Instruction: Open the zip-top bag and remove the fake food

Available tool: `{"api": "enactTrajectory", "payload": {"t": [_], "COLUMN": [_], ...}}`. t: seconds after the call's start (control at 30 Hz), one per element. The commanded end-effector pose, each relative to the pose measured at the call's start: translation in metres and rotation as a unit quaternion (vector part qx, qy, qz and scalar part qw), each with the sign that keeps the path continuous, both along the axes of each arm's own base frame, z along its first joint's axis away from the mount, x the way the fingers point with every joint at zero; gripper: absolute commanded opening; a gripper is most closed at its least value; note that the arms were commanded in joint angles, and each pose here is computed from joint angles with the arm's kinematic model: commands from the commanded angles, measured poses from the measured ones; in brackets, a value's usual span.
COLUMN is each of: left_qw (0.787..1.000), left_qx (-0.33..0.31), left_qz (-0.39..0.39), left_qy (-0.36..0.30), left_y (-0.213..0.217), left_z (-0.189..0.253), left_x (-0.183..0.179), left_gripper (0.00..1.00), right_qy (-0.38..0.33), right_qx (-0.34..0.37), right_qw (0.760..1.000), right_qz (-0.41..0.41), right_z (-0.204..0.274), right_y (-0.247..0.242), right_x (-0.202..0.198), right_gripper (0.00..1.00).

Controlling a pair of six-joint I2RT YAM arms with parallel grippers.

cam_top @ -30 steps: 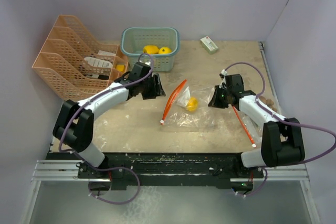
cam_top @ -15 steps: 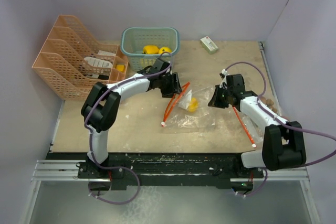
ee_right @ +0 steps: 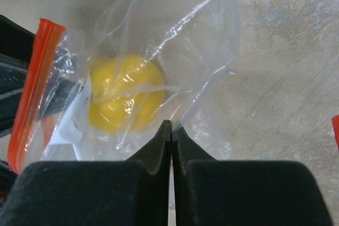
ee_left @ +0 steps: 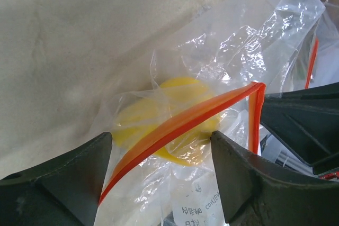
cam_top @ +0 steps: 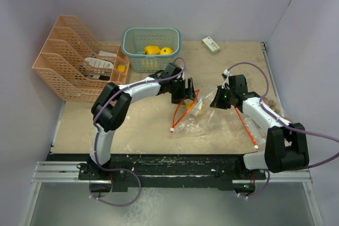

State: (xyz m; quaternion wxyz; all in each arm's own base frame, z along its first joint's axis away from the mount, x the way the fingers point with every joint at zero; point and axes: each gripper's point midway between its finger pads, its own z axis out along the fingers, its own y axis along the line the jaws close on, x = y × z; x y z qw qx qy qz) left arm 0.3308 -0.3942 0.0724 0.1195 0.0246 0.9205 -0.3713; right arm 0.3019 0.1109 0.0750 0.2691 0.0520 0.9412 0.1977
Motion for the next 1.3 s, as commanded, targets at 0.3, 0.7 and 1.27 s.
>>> {"api": "enactTrajectory", "payload": {"t": [0.3,0.7,1.27], "left_qw": [0.995,0.994,0.992], "left_qx": [-0.030,0.010,0.049], "left_qz": [-0.097,-0.108,-0.096], "left_qy": [-0.018,-0.009,-0.060], "left_y": [-0.051,-0.049,-0.006], "left_z": [0.005,-0.021,0.021], "left_x": [-0.047,-0.064,-0.065], "left_gripper": [0.87,0.36,0.49], "right_qy": [-0.002,-0.001,-0.002], "right_qx": [0.005,0.003,0.003], "right_qw": [1.000,1.000,1.000], "right_qz": [0.012,0.012,0.011], "right_z": [-0.001,-0.002,-0.001], "right_y": [0.003,0.002,0.001], "right_x": [0.000,-0.004,-0.007], "right_gripper": [0.00,0.00,0.00]}}
